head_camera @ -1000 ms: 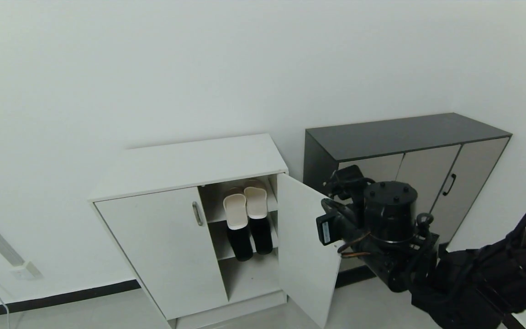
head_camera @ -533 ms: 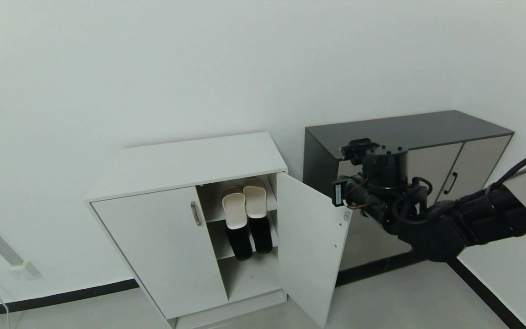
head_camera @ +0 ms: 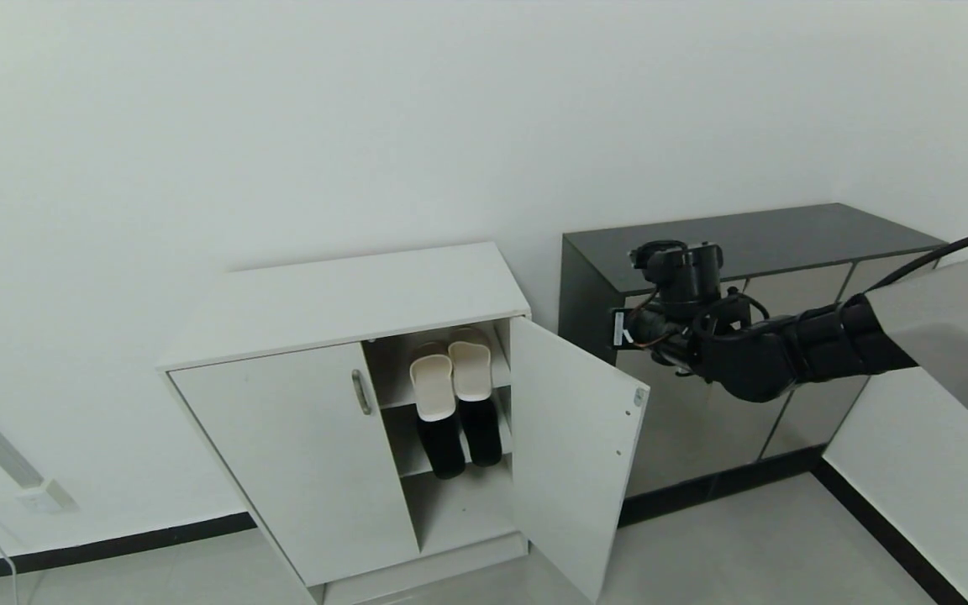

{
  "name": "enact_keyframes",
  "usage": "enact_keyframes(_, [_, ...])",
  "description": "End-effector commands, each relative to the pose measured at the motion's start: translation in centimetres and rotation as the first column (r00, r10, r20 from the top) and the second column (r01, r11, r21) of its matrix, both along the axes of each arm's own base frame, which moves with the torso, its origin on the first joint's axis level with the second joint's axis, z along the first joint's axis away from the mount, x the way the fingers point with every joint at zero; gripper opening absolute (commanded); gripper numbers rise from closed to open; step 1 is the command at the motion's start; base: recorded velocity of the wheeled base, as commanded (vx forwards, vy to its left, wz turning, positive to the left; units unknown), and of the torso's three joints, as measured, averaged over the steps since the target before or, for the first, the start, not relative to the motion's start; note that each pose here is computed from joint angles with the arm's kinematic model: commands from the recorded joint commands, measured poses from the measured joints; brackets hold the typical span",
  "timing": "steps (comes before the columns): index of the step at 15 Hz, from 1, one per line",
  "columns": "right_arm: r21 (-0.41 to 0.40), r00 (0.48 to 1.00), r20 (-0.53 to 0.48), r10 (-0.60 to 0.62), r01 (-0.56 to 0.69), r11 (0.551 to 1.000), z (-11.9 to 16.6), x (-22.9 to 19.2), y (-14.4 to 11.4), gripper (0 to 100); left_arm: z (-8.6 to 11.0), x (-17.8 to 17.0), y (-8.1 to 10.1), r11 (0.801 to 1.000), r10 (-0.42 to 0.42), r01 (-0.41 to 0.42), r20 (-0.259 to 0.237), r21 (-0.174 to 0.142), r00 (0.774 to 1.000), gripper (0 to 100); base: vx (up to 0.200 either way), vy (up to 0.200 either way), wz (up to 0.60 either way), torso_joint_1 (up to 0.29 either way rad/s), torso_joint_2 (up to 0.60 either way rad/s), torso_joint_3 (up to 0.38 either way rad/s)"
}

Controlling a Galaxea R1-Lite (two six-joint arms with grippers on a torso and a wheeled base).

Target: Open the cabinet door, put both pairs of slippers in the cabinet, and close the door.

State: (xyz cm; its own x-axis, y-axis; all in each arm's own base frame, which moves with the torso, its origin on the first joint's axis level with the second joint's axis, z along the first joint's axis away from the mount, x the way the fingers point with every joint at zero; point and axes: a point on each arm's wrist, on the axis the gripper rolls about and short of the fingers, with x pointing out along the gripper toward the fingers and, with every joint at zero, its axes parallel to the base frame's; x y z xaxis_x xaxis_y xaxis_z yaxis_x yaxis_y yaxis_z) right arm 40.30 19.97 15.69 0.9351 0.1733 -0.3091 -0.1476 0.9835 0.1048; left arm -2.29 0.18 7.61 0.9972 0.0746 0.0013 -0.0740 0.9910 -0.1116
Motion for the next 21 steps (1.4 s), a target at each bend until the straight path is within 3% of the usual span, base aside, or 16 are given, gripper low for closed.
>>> enact_keyframes(1, [-0.011,0.999,-0.031,-0.012,0.012,1.000,-1.9,1.2,-0.2,0,0.0,0.0,0.0,1.000,0.000,0.000,-0.001,0.000,1.000,0,0.000,0.000,0.00,0.000,0.00,0.000])
enact_keyframes(5, [-0.023,0.997,-0.070,-0.027,0.025,0.999,-4.1,2.4,-0.7,0,0.0,0.0,0.0,1.000,0.000,0.000,-0.001,0.000,1.000,0,0.000,0.000,0.00,0.000,0.00,0.000])
enact_keyframes(8, [0.000,0.996,-0.087,-0.037,0.037,0.999,-4.5,2.4,-0.8,0,0.0,0.0,0.0,1.000,0.000,0.000,-0.001,0.000,1.000,0,0.000,0.000,0.00,0.000,0.00,0.000])
enact_keyframes(21, [-0.041,0.985,-0.171,-0.029,0.023,0.999,-6.0,1.4,-0.6,0,0.0,0.0,0.0,1.000,0.000,0.000,-0.001,0.000,1.000,0,0.000,0.000,0.00,0.000,0.00,0.000])
